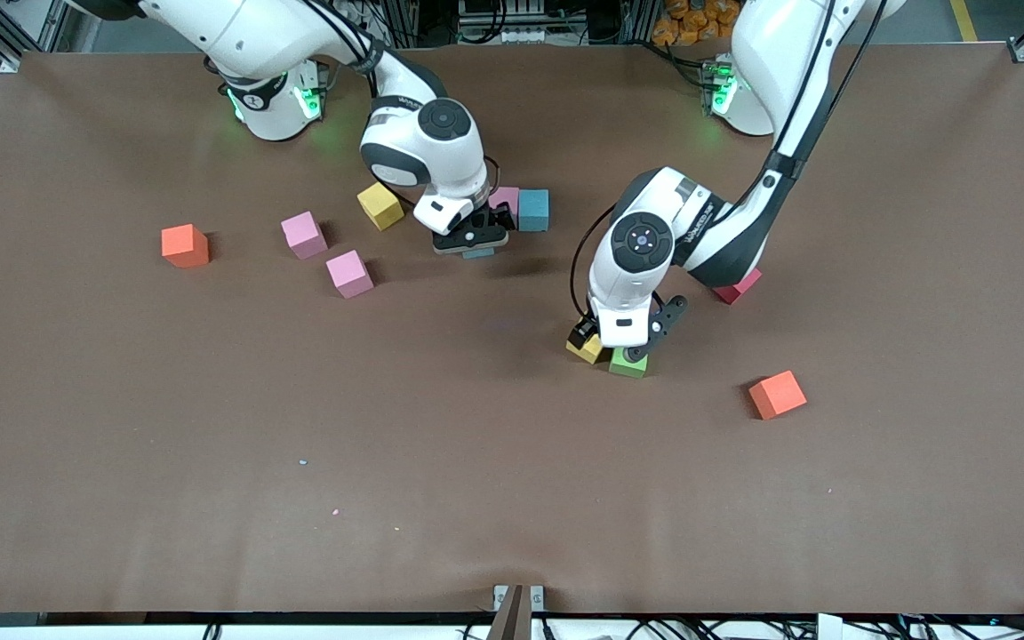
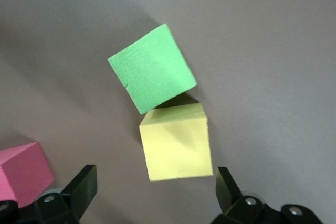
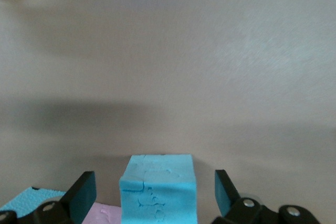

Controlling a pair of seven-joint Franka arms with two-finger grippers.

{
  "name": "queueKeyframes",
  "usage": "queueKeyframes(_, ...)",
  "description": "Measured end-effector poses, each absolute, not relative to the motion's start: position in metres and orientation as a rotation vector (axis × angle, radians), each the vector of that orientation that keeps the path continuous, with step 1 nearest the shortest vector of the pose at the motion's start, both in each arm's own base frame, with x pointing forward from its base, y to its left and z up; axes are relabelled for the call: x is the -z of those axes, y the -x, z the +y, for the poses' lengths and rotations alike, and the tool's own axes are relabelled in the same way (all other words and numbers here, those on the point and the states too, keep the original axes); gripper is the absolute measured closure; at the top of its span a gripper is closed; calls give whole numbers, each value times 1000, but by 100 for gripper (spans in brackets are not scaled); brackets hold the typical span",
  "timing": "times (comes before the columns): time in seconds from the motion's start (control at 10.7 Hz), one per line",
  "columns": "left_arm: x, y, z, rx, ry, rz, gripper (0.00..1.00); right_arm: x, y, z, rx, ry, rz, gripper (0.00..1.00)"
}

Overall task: Arrange 11 blocks into digit 3
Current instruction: 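Place the cyan block with the right gripper while the left gripper reaches yellow, then open the right gripper while the left gripper grasps the yellow block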

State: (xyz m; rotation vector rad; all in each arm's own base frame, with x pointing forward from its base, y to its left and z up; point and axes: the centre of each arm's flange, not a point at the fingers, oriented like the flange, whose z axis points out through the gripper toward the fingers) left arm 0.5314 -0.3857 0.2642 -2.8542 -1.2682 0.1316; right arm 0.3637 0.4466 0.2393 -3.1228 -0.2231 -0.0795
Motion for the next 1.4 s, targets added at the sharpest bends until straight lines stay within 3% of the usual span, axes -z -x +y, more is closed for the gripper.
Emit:
queueKeyframes(0.47, -230, -531, -386, -125, 2851, -1333, 0, -262, -405, 414, 97, 3184, -463, 0)
queueKeyframes(1.03, -217, -536, -390, -89, 2894, -1370, 0, -266, -472, 300, -224, 3143, -785, 0)
queueKeyframes(1.4, -199, -535, -389, -97, 2892, -1374, 0, -244, -466, 252, -354, 3135, -745, 0)
